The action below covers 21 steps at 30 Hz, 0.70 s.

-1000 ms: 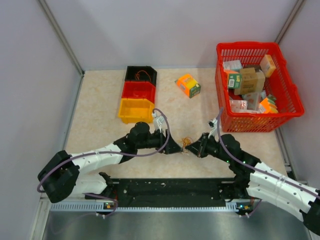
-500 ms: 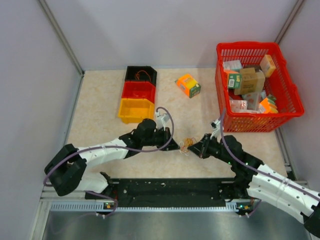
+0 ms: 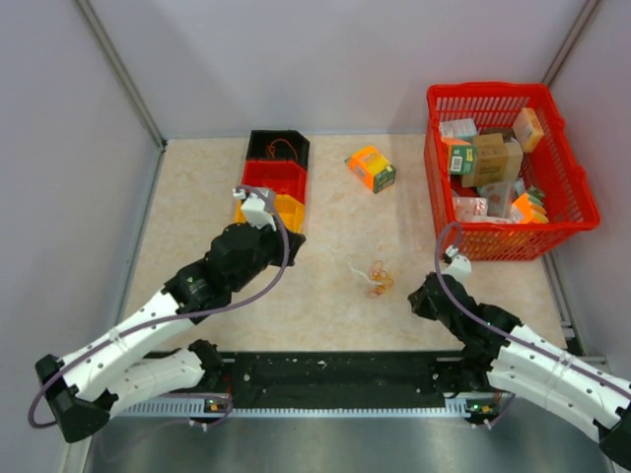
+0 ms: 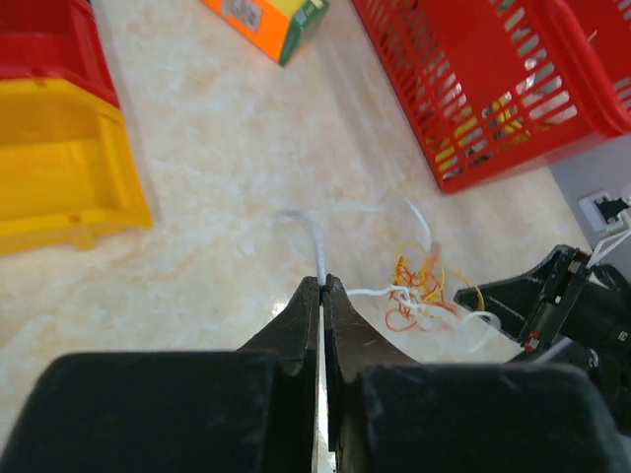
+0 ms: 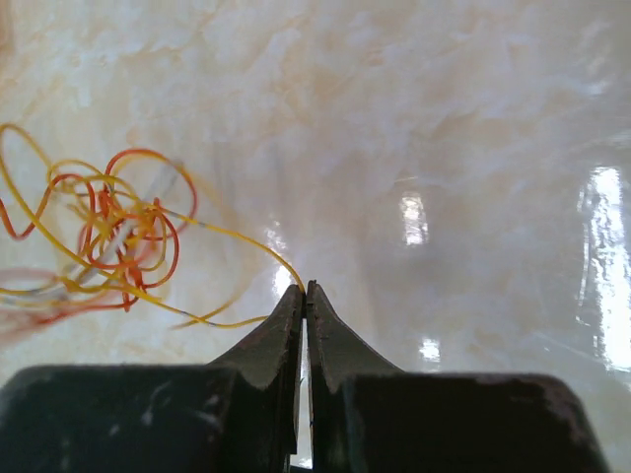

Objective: Untangle the cables

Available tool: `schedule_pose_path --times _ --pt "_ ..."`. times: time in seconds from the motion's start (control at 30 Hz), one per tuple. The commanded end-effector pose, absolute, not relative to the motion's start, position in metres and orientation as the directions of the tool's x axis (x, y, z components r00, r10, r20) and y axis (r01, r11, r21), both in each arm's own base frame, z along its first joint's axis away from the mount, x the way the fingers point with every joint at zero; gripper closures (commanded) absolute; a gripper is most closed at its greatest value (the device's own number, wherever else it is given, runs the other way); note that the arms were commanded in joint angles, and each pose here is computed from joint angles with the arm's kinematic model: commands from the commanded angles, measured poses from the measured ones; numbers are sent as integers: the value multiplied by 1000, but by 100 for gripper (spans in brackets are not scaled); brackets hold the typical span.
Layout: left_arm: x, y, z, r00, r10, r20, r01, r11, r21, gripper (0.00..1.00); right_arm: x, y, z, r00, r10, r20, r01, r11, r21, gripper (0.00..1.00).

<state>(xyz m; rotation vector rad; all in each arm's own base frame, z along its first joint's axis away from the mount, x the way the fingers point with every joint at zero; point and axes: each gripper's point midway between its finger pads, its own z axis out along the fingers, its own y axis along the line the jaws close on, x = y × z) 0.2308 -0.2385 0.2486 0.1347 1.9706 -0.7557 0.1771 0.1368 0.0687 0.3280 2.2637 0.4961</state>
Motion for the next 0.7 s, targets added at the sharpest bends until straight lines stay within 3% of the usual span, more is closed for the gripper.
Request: schedule_pose_path --times 0.0,0.27,0.33,0.43,0.53,0.63,0.67 --pt "245 -200 307 -341 -236 -910 340 872 -353 100 183 115 75 -614 408 -675 176 905 387 100" --pt "238 -183 398 -189 -247 -951 393 868 -303 100 183 114 78 -627 361 -690 145 925 352 100" --pt "234 -189 415 -187 -250 -950 436 846 -308 100 186 124 85 -635 308 -709 65 935 348 97" --pt "234 -197 423 -206 -257 -944 454 830 -324 100 182 158 97 -670 185 -719 -157 911 380 83" --pt "240 -195 422 -222 -267 -938 413 846 -338 100 178 170 103 -680 146 -719 -230 889 397 75" --pt "239 -199 431 -244 -293 -924 426 824 -374 100 171 188 113 -667 99 -739 -357 827 434 53" --pt "235 -204 436 -254 -298 -920 456 802 -386 100 166 199 119 -658 78 -749 -424 784 454 40"
